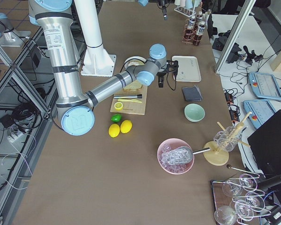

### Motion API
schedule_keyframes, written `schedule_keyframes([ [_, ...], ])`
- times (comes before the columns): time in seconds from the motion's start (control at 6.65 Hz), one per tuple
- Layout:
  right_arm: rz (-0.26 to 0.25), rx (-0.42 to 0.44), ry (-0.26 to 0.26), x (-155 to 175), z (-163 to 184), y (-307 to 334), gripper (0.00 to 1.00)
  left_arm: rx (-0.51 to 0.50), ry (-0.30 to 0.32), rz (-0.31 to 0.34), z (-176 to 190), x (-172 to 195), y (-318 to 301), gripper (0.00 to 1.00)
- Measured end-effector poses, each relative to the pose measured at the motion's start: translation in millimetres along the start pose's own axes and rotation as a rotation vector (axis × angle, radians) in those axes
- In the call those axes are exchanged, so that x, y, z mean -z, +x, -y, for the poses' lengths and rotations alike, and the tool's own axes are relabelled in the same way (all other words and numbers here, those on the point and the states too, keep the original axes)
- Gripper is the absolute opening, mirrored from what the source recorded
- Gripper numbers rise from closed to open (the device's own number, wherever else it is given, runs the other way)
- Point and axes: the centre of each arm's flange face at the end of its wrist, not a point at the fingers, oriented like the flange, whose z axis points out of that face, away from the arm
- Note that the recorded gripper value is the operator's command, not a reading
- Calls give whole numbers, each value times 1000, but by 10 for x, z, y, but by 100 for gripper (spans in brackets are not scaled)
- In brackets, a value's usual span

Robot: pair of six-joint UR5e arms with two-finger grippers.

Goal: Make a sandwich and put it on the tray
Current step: 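Move the right gripper over the board's bread slice while the left arm advances, then lower the right gripper and grasp the bread slice on the cutting board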

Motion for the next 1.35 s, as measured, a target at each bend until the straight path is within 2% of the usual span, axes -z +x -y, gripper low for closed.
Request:
schedule_keyframes([
  [0.45, -16, -19, 11, -544, -822, -533, 98, 61, 38, 12, -417, -332, 459, 97],
  [0.6, -31, -17, -1, -661, -989, -529, 89, 70, 41, 11, -491, -371, 527, 97],
  [0.75, -53, -16, -20, -752, -1123, -441, 85, 73, 41, 10, -525, -390, 555, 97],
  [0.9, -74, -12, -38, -834, -1249, -360, 85, 74, 40, 11, -538, -401, 562, 97],
  [1.35, -126, 25, -49, -1102, -1611, -259, 82, 74, 40, 11, -538, -412, 569, 97],
])
